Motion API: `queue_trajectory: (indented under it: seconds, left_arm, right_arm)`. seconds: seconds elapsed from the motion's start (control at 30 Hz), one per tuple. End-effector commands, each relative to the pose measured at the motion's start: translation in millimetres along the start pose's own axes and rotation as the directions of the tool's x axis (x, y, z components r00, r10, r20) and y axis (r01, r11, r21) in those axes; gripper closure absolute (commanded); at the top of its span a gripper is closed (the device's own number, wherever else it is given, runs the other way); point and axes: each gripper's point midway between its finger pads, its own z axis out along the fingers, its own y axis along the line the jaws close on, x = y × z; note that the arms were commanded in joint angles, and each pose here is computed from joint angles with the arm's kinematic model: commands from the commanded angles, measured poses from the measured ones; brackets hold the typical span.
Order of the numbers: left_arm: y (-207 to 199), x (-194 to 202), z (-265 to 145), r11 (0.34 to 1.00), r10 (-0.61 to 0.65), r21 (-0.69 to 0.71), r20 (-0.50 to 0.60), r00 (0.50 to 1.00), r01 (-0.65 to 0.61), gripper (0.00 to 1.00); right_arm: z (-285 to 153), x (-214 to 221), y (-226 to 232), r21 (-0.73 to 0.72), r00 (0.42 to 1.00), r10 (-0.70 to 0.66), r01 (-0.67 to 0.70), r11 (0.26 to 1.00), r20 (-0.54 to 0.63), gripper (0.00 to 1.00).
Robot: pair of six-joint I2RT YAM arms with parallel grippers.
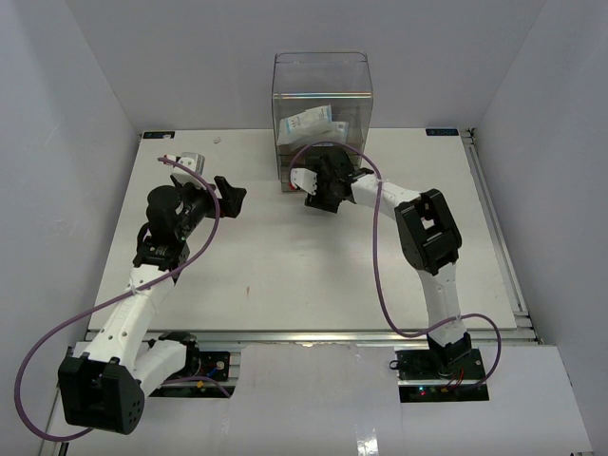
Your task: Organize the makeup
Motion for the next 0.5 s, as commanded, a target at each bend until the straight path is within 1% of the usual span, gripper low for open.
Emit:
queue_trajectory:
  seconds: [0.0,0.1,0.23,0.3,0.33,0.4,0.47]
  left_arm:
    - [1,-9,-3,1.000,0.016,-0.007,0.027,1.000,-0.015,0.02]
    - [2,-7,-2,1.000,0.013,-0.009,0.021,1.000,-0.013,0.02]
    - [4,-5,-1,1.000,0.009,-0.014,0.016,1.000,-0.009,0.02]
    - [4,-5,-1,1.000,0.010,-0.014,0.014,1.000,-0.010,0.02]
    - [4,-4,-1,1.000,0.010,-0.015,0.013,1.000,-0.009,0.02]
    - [5,-3,-1,1.000,0.009,-0.016,0.012,1.000,-0.009,0.02]
    - [6,-2,0,1.000,0.006,-0.019,0.008,1.000,-0.006,0.02]
  right_arm:
    - [-1,-10,-57,0.216,1.000,-0.013,0.015,0.976,-0.011,0.21]
    - [0,-11,-67,0.257,1.000,-0.009,0.011,0.966,-0.007,0.13]
    - [3,-11,-66,0.269,1.000,0.003,-0.004,0.963,0.003,0.06]
    - [3,-9,-65,0.274,1.000,0.009,-0.010,0.962,0.005,0.05]
    - [2,-9,-65,0.278,1.000,0.011,-0.012,0.960,0.006,0.05]
    - [3,-6,-62,0.274,1.000,0.011,-0.012,0.962,0.005,0.10]
    - [2,-6,-58,0.265,1.000,0.004,-0.005,0.964,0.007,0.10]
